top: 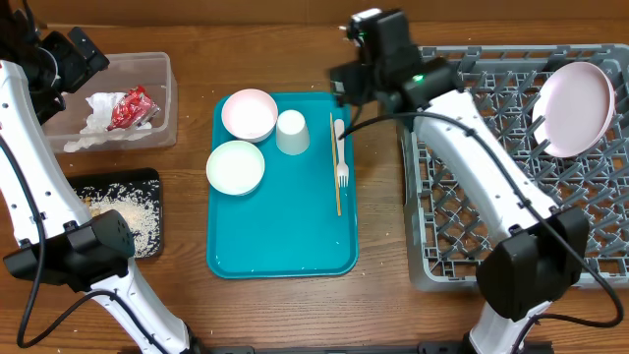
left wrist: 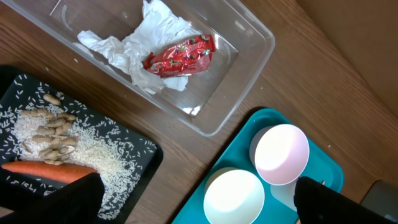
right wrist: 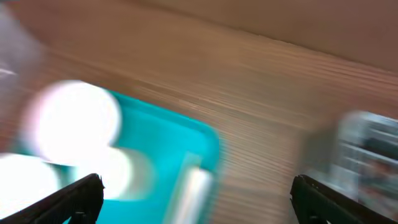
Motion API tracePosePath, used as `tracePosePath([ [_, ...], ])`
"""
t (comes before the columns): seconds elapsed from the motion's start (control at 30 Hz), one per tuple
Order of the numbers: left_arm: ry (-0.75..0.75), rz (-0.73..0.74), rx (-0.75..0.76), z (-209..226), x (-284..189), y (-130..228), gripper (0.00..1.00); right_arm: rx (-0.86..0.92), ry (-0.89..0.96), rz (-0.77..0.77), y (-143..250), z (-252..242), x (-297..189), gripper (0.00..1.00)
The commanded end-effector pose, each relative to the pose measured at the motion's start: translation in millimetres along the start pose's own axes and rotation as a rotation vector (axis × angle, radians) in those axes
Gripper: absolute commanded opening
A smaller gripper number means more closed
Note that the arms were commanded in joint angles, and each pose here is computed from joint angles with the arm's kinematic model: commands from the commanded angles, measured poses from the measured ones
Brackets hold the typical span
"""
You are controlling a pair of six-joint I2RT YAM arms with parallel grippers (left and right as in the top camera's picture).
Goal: Sort waste into correct bins and load items into the dishwasher rack
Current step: 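Lift the plate right and stand it upright in the dish rack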
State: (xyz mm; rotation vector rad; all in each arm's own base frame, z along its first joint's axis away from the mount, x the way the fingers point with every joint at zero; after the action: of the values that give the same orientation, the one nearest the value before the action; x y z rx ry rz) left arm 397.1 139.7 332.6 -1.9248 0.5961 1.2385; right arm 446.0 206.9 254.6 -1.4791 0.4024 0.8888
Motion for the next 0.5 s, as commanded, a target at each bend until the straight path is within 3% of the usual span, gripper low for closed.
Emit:
tracePosePath([
  [0.0,0.006,0.005,-0.001,-3,2,1,1.00,0.174,-0.209,-0.037,-12,29,-14,1.00],
  [0.3,0.006,0.005,0.000,-3,2,1,1.00,0.122,-0.250,0.151,41,67,56,1.00],
  [0.47,0.006,0.005,0.000,-3,2,1,1.00,0.072,-0.187,0.175,66,87,93,1.00],
])
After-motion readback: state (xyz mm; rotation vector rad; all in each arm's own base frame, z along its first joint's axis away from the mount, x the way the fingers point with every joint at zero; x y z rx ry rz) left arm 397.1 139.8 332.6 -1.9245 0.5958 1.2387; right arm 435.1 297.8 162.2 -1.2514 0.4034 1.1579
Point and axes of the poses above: each gripper's point midway between its finger pads, its own x axis out along the fingers, its own z axis along the line the jaws close on, y = z × x, the point moved 5 cm from there along -x, back along the fingers, and after that the axes turned 5 degrees about x, right-handed, at the moved point
